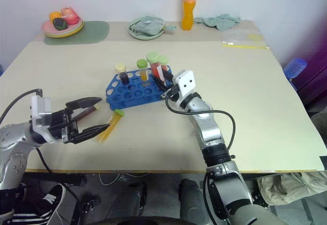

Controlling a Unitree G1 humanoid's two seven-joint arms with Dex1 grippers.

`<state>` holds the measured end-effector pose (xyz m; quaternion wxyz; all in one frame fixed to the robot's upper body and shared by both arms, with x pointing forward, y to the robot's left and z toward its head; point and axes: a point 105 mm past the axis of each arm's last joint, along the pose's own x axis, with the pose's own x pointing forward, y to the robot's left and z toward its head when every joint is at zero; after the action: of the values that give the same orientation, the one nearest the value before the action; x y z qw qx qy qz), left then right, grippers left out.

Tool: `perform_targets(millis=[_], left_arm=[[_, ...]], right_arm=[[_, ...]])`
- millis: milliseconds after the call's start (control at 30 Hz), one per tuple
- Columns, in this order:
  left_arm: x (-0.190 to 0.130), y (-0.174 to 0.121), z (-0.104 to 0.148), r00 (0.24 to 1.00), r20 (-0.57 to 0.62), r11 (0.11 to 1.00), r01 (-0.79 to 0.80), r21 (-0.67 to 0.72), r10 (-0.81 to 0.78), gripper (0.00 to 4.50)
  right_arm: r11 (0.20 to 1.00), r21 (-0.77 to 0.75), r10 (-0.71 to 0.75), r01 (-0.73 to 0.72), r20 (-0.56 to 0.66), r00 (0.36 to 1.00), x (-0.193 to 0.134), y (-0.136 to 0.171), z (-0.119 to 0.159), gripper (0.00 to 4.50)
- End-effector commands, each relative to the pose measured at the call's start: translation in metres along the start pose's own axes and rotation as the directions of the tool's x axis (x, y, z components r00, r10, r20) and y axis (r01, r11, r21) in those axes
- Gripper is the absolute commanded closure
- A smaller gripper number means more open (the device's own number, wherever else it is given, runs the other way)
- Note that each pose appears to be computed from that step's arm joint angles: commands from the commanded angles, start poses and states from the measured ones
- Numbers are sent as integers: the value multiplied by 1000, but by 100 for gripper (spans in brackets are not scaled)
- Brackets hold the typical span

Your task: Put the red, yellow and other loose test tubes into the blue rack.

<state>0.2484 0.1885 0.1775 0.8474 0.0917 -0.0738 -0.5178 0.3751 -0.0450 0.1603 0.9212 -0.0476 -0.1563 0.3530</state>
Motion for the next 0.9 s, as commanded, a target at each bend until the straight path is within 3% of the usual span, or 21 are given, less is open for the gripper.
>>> perform_targets(millis=[33,367,900], left_arm=[[-2,2,8,1000,7,999,-5,33,4,0],[-4,-1,8,1000,-1,1000,-10,28,10,0],[-4,0,11,1000,-4,1000,-4,30,4,0]], right_arm=[[999,10,-38,37,27,999,5,-4,1,372],[994,34,-106,106,11,994,6,-17,-10,372],[996,40,-83,82,15,996,20,-9,-14,372]])
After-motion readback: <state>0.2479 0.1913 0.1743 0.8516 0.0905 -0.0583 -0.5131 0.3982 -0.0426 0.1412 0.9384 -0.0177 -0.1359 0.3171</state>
